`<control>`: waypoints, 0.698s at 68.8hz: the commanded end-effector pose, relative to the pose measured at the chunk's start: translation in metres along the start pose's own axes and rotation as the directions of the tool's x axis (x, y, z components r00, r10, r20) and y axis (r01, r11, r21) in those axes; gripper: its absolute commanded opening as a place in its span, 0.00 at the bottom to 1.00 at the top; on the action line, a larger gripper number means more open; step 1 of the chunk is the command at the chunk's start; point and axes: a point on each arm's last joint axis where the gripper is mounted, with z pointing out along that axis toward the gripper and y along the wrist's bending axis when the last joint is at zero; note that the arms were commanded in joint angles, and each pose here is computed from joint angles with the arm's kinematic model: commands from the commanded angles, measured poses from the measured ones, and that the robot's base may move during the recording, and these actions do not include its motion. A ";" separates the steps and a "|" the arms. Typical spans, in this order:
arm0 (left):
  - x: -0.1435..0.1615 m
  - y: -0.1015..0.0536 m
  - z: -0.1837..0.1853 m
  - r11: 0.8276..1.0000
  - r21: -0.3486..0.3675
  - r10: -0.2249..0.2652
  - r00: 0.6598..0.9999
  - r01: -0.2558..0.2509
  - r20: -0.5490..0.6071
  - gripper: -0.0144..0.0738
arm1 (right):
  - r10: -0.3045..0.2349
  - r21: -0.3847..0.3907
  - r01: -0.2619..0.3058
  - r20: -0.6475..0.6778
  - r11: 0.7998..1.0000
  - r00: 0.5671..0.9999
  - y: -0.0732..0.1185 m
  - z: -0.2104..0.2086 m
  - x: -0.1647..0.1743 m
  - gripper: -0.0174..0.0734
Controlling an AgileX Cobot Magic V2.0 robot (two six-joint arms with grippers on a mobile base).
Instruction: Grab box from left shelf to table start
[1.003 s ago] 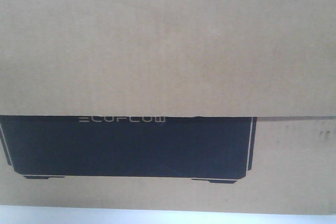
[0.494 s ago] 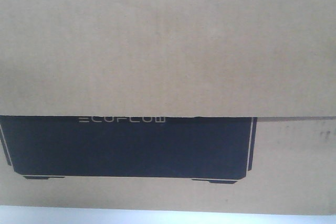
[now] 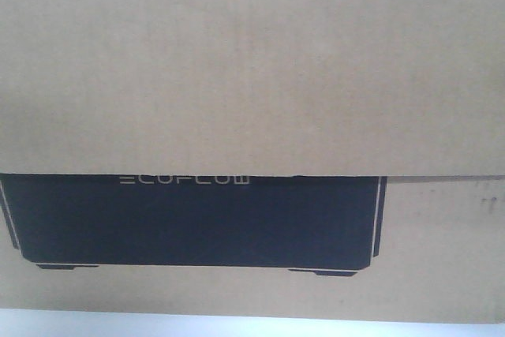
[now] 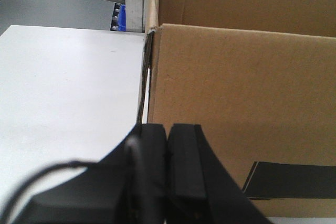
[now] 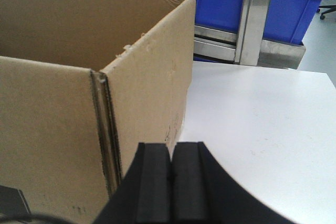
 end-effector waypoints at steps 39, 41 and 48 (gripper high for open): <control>0.060 0.014 0.047 0.991 -0.132 0.022 0.950 0.020 0.312 0.06 | -0.019 -0.002 0.019 0.104 1.000 0.994 0.001 -0.002 -0.016 0.26; 0.061 0.014 0.047 0.991 -0.132 0.022 0.952 0.020 0.305 0.06 | -0.019 -0.002 0.019 0.104 1.000 0.994 0.001 -0.002 -0.016 0.26; 0.060 0.014 0.047 0.992 -0.127 0.022 0.951 0.019 0.309 0.06 | -0.019 -0.002 0.019 0.104 1.000 0.994 0.001 -0.002 -0.016 0.26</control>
